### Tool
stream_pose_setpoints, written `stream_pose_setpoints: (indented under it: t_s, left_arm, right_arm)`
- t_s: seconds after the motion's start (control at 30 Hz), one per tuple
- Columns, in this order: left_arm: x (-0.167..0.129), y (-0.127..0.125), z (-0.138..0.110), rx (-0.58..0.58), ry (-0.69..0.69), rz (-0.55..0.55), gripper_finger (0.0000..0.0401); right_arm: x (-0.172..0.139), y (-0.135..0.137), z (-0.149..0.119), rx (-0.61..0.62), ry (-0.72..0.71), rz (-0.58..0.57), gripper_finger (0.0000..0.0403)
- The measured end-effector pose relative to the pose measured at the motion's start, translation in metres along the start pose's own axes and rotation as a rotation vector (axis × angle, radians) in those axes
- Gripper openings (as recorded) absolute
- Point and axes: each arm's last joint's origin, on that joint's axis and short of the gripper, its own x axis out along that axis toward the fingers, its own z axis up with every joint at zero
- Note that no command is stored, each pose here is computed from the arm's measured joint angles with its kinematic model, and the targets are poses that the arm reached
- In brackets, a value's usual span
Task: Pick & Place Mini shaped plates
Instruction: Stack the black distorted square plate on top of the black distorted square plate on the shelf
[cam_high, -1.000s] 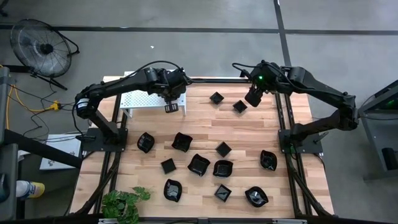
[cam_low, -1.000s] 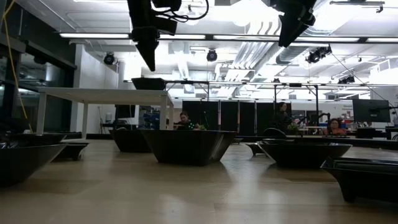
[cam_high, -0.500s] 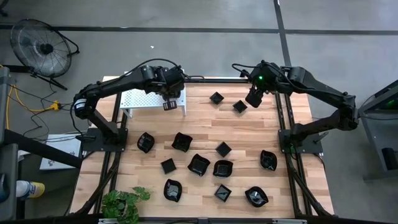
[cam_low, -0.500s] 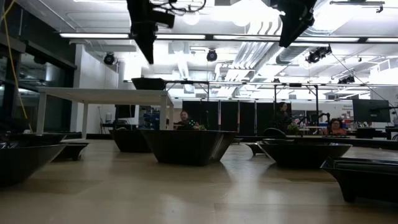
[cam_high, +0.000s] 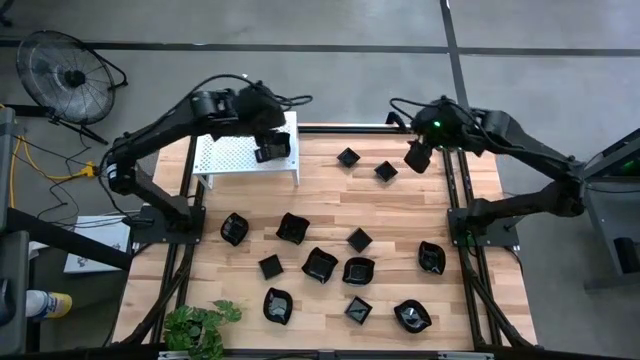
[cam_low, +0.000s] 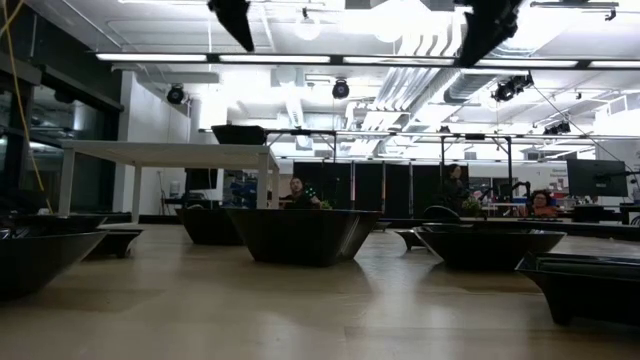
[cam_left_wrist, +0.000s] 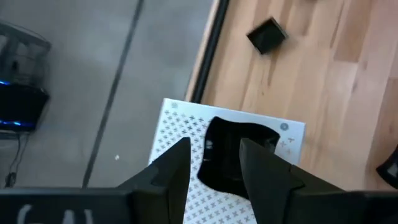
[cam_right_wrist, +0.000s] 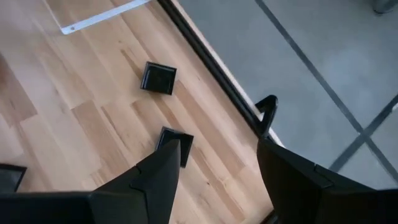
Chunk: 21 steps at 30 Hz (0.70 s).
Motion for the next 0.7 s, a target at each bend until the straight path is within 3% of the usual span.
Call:
stream_pose_setpoints:
  t_s: [0.3,0.47,0.7]
  left_arm:
    - [-0.052,0.001,-0.008,-0.030,-0.222,-0.005,0.0131]
    - [-0.058,-0.011,-0.005,0.005,-0.259,-0.040,0.0130]
    - [-0.043,-0.051,-0.018,0.002,-0.270,-0.110,0.0130]
  right_arm:
    - [0.004,0.000,-0.058,0.134,-0.164,0.116,0.0209]
    - [-0.001,-0.001,-0.069,0.175,-0.221,0.133,0.0209]
    - [-0.007,-0.002,-0.074,0.196,-0.238,0.171,0.0209]
